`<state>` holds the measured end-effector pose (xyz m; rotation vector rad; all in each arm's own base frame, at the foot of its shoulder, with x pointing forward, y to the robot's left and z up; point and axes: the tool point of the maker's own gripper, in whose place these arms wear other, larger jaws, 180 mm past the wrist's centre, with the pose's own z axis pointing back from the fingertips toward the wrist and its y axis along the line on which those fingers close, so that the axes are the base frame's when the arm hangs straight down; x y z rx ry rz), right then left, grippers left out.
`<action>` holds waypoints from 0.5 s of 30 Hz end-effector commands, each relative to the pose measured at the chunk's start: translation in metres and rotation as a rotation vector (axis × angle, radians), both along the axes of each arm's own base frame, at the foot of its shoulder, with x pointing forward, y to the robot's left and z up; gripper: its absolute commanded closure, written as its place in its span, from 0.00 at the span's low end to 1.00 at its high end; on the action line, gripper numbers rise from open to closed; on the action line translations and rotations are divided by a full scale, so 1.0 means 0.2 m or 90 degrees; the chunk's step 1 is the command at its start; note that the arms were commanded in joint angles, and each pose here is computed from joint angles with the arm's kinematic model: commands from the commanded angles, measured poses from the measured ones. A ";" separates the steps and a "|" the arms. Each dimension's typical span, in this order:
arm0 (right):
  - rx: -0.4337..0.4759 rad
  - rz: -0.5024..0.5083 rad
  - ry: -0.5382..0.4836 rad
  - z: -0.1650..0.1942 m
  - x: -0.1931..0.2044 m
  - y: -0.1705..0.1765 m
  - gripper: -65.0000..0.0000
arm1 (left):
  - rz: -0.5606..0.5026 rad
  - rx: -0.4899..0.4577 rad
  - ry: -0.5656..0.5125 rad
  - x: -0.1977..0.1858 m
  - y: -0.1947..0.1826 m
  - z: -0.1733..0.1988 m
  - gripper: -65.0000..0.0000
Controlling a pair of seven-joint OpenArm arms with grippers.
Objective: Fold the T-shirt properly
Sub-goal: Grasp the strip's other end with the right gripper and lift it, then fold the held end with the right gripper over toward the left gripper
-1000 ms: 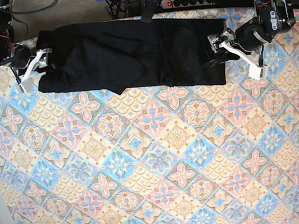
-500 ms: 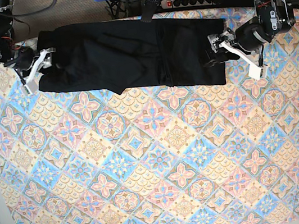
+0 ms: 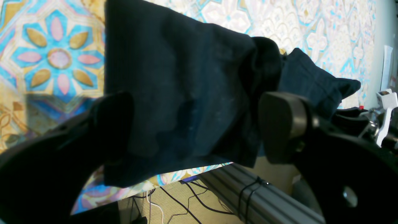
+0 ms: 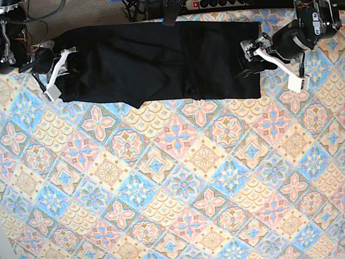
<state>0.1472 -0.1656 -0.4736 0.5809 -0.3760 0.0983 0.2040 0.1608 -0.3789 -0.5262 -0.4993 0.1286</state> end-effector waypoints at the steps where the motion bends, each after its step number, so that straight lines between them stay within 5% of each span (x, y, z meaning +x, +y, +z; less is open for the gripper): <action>1: -0.005 0.001 -0.014 0.02 0.02 -0.03 0.93 | -0.003 -0.001 -0.020 0.03 0.01 0.04 0.01; 15: -0.069 -0.062 -0.124 0.23 0.40 -0.35 0.93 | 0.024 0.005 -0.046 0.09 0.08 0.09 0.01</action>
